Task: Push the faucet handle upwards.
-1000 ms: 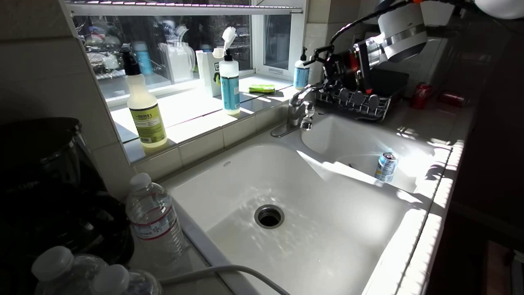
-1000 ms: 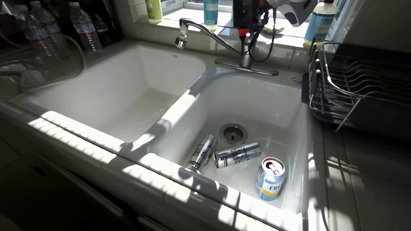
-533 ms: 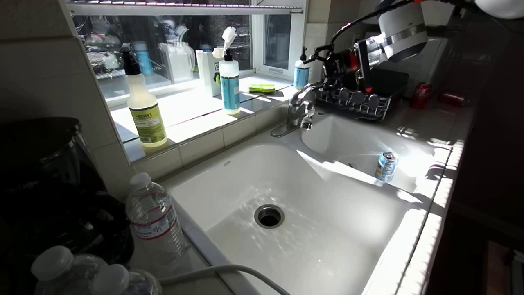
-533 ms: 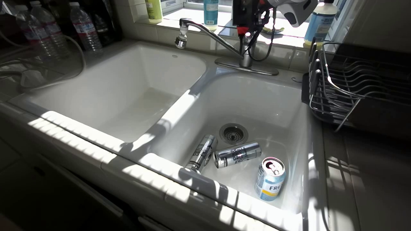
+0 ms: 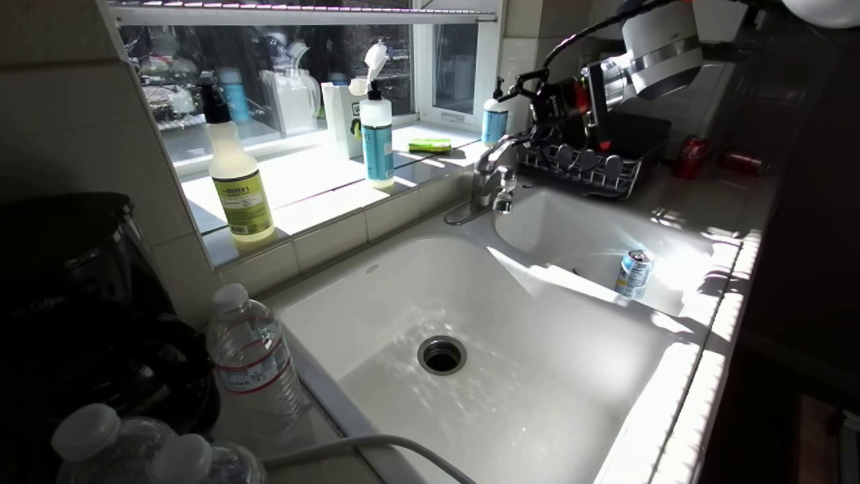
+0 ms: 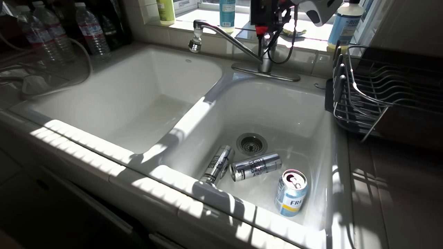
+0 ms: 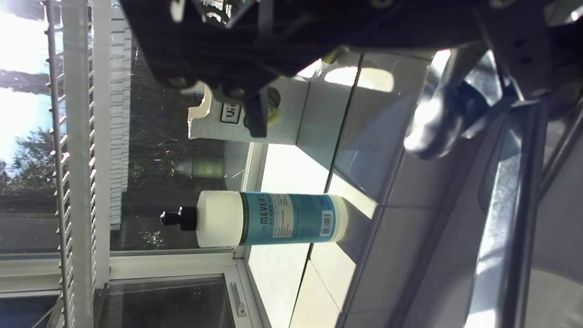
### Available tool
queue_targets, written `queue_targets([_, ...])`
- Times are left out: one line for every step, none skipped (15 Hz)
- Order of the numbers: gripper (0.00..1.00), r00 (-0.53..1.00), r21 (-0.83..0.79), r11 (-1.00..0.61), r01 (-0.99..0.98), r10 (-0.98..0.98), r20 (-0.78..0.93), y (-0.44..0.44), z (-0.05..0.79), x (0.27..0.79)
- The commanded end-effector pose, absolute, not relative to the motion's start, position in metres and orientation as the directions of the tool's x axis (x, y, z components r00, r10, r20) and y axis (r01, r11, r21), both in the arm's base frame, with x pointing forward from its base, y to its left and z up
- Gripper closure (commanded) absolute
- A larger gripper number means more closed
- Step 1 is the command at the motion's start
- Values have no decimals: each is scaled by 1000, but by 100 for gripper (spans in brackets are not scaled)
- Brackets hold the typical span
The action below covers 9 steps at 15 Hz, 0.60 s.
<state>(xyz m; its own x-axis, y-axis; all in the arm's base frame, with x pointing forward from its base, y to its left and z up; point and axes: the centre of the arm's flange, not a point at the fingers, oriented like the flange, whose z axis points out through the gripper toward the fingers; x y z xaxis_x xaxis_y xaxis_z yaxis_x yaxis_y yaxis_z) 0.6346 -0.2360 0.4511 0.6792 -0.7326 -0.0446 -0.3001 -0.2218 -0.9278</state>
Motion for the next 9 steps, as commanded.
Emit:
queue_targets([0,666,-951,-226,-211,-745,30,-233,502,649])
queue_targets([0,669,-950,-232,-207,-743,36,-232,504,650])
queue_targets([0,671,-949,-235,-212,-741,34,-232,503,650])
queue_targets([0,672,-946,-236,-221,-740,28,-232,500,651])
queue_targets([0,672,-945,-236,-225,-740,25,-232,498,651])
queue_targets([0,671,-939,-241,-244,-741,16,-231,495,650])
queue_targets([0,674,-930,-250,-269,-739,4,-231,492,650])
queue_targets([0,682,-922,-260,-286,-732,-5,-229,490,648])
queue_targets([0,684,-914,-272,-301,-729,-8,-228,490,647])
